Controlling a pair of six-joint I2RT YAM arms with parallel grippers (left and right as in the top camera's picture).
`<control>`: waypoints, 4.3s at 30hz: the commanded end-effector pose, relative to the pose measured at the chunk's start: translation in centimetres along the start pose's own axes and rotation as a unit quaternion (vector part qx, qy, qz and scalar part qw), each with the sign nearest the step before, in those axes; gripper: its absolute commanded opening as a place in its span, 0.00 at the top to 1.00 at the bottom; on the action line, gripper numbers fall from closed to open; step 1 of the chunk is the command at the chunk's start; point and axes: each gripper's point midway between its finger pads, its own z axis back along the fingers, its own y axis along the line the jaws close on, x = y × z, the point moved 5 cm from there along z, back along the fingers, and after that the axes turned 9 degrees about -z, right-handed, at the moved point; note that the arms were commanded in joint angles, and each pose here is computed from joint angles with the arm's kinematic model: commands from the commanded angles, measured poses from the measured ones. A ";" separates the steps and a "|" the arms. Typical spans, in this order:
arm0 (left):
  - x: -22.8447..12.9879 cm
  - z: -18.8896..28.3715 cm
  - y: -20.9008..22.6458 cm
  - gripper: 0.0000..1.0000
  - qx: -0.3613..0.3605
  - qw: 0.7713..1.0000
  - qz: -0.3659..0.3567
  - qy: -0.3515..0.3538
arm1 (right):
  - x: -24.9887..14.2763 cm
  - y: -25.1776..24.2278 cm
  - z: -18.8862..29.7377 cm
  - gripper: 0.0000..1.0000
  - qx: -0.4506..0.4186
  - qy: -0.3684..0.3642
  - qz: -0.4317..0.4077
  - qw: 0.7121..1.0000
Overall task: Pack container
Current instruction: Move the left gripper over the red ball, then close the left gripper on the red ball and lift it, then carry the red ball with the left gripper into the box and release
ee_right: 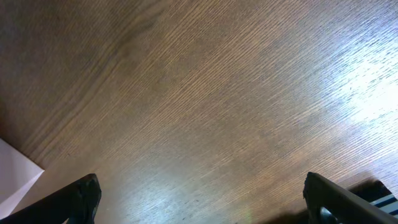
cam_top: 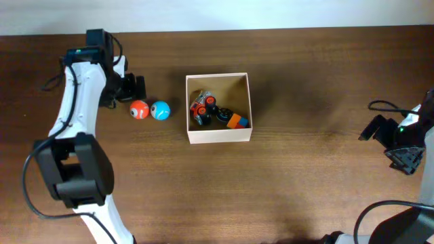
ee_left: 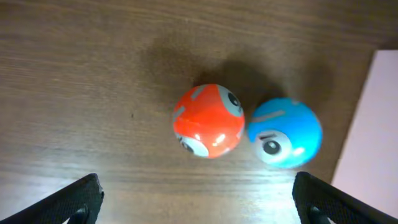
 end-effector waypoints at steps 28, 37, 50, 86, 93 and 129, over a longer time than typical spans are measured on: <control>0.8 -5.3 0.6 0.01 0.009 0.999 0.025 0.025 | 0.2 -0.1 -0.1 0.01 0.002 0.002 0.001 1.000; 0.1 -5.3 0.4 0.01 0.006 0.999 0.029 0.044 | 0.2 -0.1 -0.1 0.01 0.002 0.002 0.001 1.000; 0.3 -7.3 0.4 0.01 0.006 0.999 0.007 0.050 | 0.2 -0.1 -0.1 0.01 0.002 0.002 0.001 1.000; 0.7 -7.1 0.4 0.53 0.006 0.999 0.005 0.052 | 0.2 -0.1 -0.1 0.01 0.002 0.002 0.001 1.000; 2.6 -3.2 0.3 0.53 0.008 1.000 0.003 0.029 | 0.2 -0.1 -0.1 0.01 0.002 0.002 0.001 1.000; 3.2 7.1 -20.9 0.01 -0.023 0.969 -0.235 -0.069 | 0.2 -0.1 -0.1 0.01 0.002 0.002 0.001 1.000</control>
